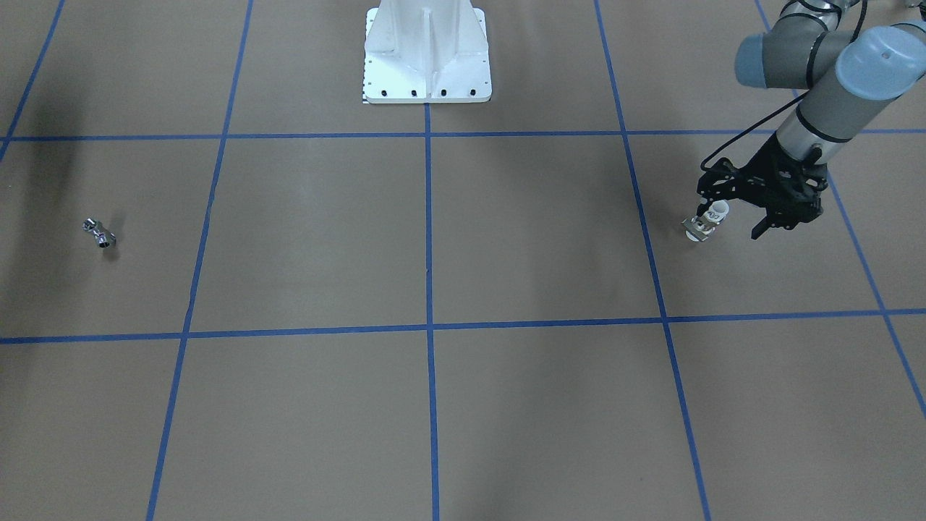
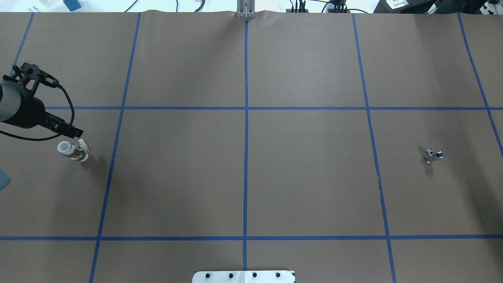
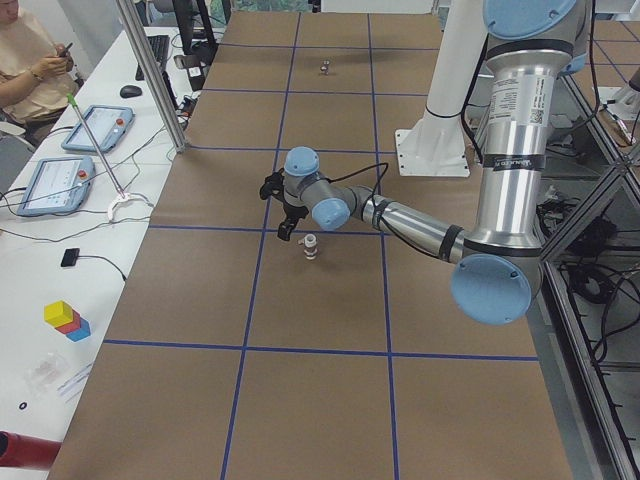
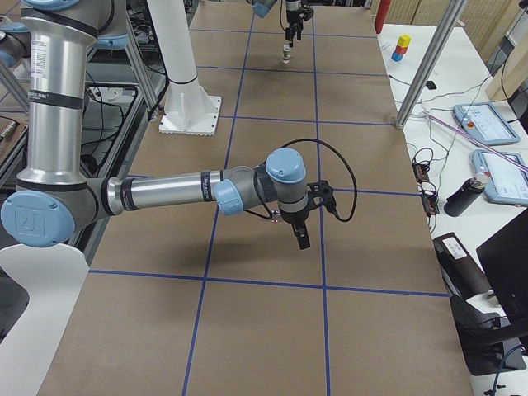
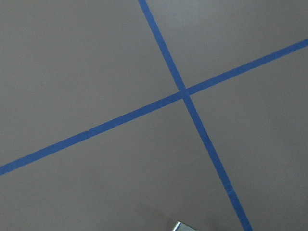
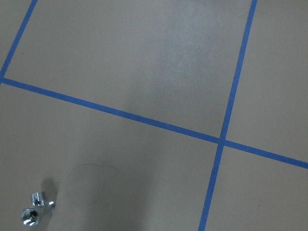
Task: Assemble PPR valve and pipe with both arms
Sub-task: 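Move the left gripper down onto the white PPR fitting and grasp it, then carry the white fitting with the left gripper to the table center, then set the white fitting upright, open the left gripper and withdraw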
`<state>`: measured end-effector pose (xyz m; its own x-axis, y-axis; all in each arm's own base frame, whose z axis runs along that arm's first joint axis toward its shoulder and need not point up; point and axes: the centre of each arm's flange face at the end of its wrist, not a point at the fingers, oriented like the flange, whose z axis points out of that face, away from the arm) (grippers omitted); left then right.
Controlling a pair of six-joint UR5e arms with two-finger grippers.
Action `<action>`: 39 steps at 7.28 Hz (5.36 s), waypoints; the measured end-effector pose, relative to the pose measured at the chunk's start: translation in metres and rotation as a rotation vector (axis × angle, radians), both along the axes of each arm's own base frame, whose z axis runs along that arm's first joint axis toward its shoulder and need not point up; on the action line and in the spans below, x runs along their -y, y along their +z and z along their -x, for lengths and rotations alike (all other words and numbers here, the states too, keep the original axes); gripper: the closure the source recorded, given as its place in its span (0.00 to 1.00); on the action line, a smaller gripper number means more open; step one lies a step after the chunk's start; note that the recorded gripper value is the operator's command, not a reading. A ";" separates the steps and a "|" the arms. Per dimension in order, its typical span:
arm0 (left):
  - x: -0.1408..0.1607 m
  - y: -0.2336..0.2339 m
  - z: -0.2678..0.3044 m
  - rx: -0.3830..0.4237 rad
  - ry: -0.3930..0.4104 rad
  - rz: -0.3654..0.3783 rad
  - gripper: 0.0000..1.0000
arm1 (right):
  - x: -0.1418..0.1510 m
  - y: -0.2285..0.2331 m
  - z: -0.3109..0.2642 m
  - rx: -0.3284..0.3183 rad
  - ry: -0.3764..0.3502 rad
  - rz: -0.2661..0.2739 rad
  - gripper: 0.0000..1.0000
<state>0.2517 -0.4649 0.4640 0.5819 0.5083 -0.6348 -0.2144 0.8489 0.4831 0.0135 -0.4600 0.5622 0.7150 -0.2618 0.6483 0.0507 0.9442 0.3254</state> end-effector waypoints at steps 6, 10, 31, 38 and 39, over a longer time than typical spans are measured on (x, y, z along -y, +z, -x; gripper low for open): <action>-0.024 0.026 -0.035 0.059 0.186 -0.101 0.11 | 0.000 0.005 0.000 -0.001 0.000 0.007 0.00; -0.024 0.039 -0.038 0.075 0.192 -0.081 1.00 | 0.000 0.005 0.000 -0.001 0.000 0.008 0.00; -0.004 -0.311 -0.366 -0.036 -0.190 0.422 0.86 | -0.001 0.004 0.002 0.023 -0.008 0.016 0.00; -0.002 -0.321 -0.357 -0.060 -0.193 0.372 0.00 | 0.000 0.003 0.002 0.023 -0.007 0.014 0.00; -0.001 -0.329 -0.341 -0.083 -0.198 0.363 0.00 | 0.000 0.003 0.002 0.024 -0.007 0.015 0.00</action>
<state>0.5929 -0.4638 0.1348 0.5853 0.1267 -0.8009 -0.0034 0.9881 0.1538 0.0116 -0.4595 0.5653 0.6974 -0.2574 0.6689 0.0501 0.9485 0.3128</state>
